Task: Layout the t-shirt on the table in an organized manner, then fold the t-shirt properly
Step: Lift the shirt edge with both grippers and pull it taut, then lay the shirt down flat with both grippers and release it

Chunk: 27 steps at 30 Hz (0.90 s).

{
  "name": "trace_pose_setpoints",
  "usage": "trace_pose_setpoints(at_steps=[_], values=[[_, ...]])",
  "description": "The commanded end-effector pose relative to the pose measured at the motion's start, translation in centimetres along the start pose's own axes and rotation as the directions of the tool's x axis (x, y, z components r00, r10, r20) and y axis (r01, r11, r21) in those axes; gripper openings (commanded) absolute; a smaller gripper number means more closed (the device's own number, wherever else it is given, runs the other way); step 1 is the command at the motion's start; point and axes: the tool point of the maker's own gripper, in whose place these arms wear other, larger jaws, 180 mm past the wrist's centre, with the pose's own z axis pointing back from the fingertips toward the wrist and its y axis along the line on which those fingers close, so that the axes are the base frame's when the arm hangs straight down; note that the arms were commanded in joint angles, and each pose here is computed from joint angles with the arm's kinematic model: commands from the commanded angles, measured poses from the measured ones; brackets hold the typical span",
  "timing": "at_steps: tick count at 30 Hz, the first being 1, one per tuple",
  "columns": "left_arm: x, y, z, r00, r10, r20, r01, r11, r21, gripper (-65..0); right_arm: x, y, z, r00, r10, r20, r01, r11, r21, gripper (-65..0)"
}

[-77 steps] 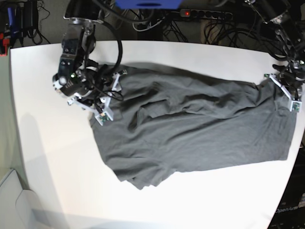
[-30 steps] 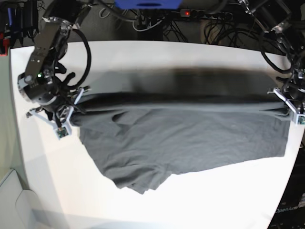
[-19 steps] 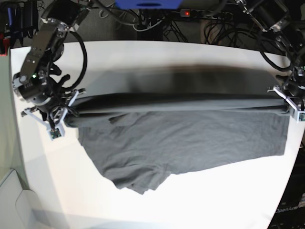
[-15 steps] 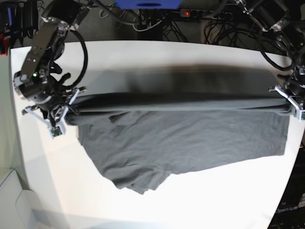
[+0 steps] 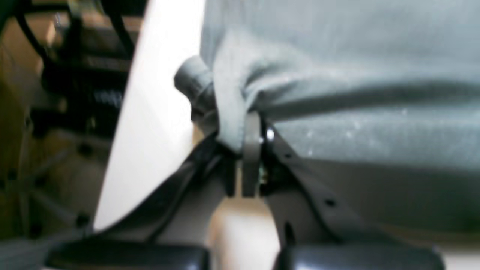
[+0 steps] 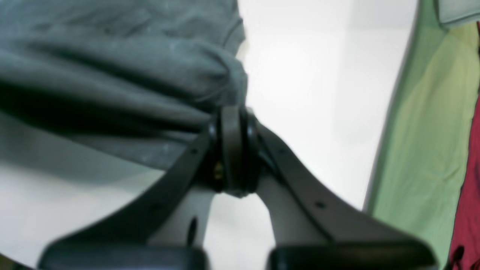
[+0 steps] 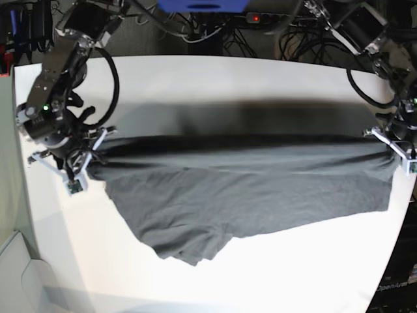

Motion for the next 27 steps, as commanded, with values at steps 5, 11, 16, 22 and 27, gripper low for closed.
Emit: trace_pose_setpoints(at_steps=[5,11,16,22,27], values=[[-0.8,1.4,0.8,1.0,-0.025,-0.011,0.025,0.999,0.027,-64.6,-2.4,0.7,0.3,0.999,0.01,-0.044,-0.009,1.0,0.011,-65.0],[-4.5,1.2,1.4,0.994,-0.044,-0.096,0.046,0.999,0.019,-64.6,-4.6,1.5,0.4,0.996,0.013,-0.094,-0.01,1.0,0.03,-65.0],[-6.9,1.1,1.8,0.987,-0.055,-0.152,0.057,0.998,0.012,-64.6,-6.1,2.2,0.5,0.991,0.015,-0.129,-0.009,0.999,0.045,-65.0],[-9.2,0.8,2.3,0.977,-0.064,-0.202,0.064,0.998,-0.005,-64.6,-8.7,3.1,0.8,0.982,0.02,-0.187,-0.007,0.998,0.068,-65.0],[-9.5,0.9,2.3,0.975,-0.069,-0.211,0.069,0.998,-0.004,-64.6,-10.7,5.6,0.7,0.97,0.056,-0.237,-0.023,0.99,0.139,-65.0]])
